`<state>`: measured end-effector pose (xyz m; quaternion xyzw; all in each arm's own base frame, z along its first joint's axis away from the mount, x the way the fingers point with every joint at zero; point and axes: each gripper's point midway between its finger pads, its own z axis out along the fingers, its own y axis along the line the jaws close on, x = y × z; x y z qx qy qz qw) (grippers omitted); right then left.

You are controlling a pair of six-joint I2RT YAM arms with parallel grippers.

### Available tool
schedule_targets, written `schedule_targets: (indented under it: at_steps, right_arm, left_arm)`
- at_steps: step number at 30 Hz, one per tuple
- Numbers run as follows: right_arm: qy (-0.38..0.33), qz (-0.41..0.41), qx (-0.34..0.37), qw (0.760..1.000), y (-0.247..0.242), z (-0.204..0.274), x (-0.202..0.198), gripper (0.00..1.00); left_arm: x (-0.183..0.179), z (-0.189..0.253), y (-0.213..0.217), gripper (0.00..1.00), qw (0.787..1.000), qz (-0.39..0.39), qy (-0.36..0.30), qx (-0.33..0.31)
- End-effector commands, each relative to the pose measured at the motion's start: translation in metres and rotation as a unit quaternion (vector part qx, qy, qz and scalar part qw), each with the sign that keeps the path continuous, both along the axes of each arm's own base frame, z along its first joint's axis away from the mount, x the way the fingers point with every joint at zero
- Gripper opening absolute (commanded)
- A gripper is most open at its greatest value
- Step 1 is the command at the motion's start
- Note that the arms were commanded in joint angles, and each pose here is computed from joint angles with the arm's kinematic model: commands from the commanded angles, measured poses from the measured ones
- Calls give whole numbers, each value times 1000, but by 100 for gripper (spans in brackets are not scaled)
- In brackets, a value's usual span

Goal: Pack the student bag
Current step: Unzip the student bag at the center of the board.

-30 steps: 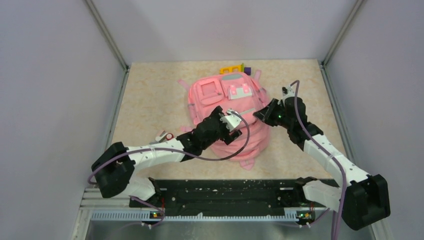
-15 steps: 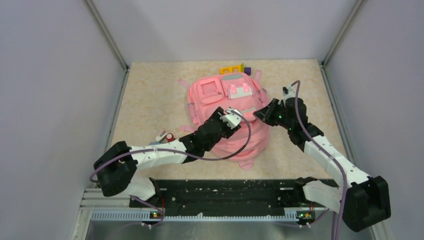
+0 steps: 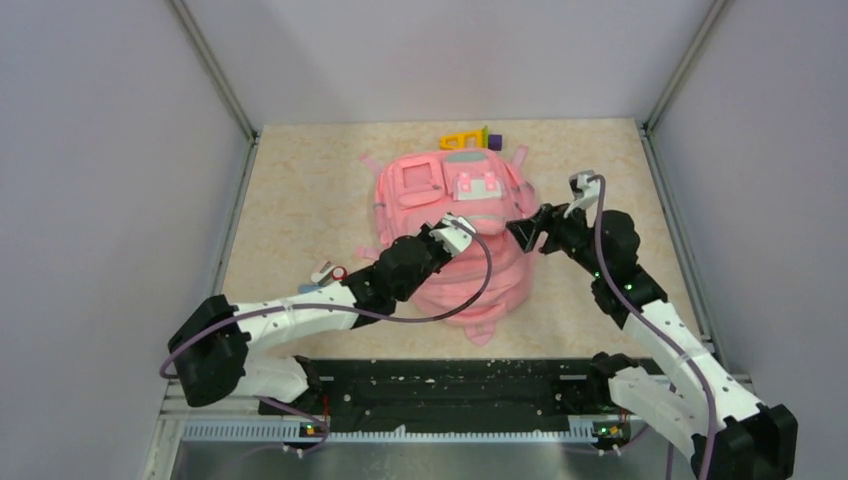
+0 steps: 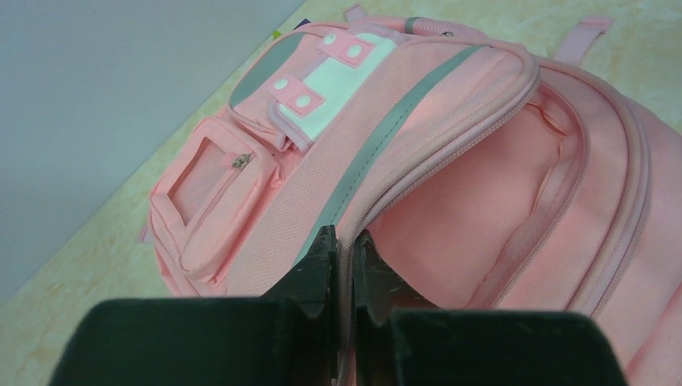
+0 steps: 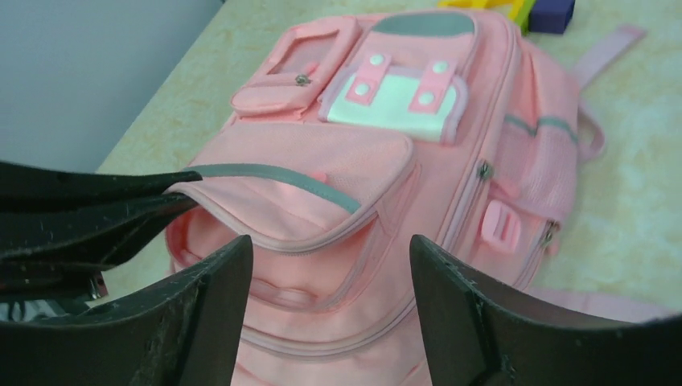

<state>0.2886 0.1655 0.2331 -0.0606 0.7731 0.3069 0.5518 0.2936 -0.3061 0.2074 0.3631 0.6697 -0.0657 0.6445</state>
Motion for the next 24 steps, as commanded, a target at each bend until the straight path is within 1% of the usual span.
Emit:
schedule_targets:
  at_steps: [1, 5, 8, 9, 13, 19, 24]
  right_arm:
    - [-135, 58, -50, 988, 6, 25, -7, 70]
    - [-189, 120, -60, 973, 25, 29, -20, 70]
    - [-234, 174, -78, 953, 46, 29, -34, 70]
    - [-251, 188, -93, 945, 54, 28, -37, 70]
    - [-264, 224, -132, 929, 76, 18, -39, 69]
    - [-282, 224, -182, 915, 90, 6, -23, 69]
    - [-300, 197, -207, 910, 92, 5, -6, 68]
  left_arm:
    - [0, 27, 25, 0, 1000, 5, -5, -11]
    - [-8, 28, 33, 0, 1000, -8, 11, -12]
    - [-11, 31, 38, 0, 1000, -13, 19, -20]
    - [-12, 30, 40, 0, 999, -15, 23, -23]
    - [-13, 31, 44, 0, 999, -21, 32, -32]
    - [-15, 31, 46, 0, 998, -26, 35, -36]
    - [-15, 30, 46, 0, 998, -33, 39, -36]
